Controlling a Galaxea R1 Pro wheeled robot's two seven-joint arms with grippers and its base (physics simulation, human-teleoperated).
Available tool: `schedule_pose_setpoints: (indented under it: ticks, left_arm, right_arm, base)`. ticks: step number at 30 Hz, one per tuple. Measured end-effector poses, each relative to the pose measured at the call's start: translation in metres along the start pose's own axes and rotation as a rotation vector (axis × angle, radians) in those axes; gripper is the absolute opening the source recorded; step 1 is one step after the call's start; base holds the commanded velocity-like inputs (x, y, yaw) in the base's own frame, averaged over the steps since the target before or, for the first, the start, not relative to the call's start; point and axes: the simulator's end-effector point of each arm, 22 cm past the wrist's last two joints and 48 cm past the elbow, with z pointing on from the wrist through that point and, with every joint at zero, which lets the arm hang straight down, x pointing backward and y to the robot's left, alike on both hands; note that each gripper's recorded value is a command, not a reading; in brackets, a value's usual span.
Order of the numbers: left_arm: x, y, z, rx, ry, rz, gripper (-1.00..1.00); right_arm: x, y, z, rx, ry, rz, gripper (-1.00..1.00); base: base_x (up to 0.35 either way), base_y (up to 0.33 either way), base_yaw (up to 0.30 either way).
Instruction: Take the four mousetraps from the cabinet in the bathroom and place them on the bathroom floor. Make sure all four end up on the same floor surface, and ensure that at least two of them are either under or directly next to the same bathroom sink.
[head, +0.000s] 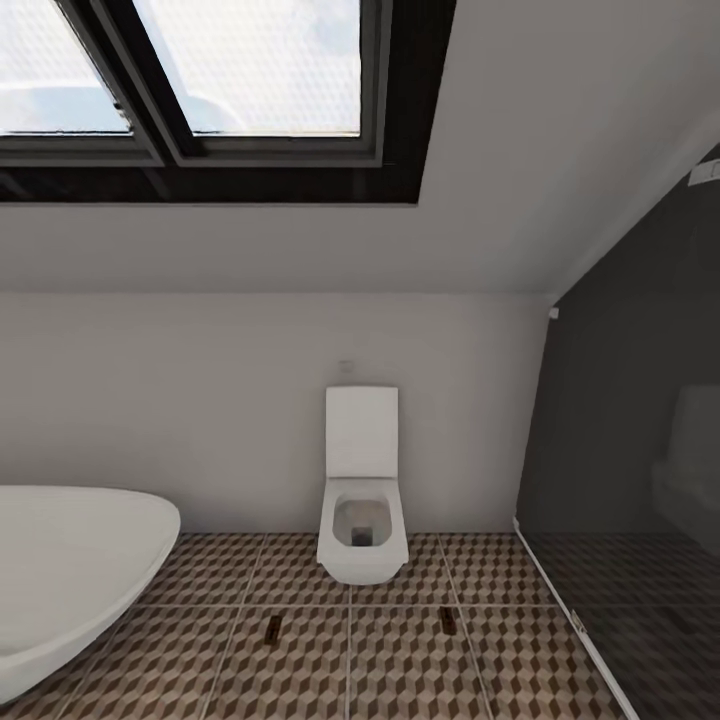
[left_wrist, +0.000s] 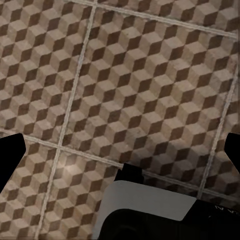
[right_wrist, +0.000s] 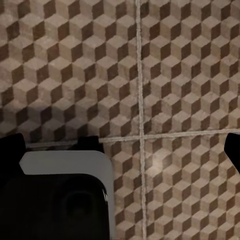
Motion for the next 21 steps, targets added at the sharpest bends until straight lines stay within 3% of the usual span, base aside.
schedule_pose_setpoints:
  ticks: [21]
  left_arm:
    - [0.042,-0.003,-0.031,0.011,0.062,0.012,1.00]
  right_arm:
    - [0.027,0.020,-0.031,-0.031,0.035,0.001,1.00]
  base:
    - [0.000,0.000,0.000]
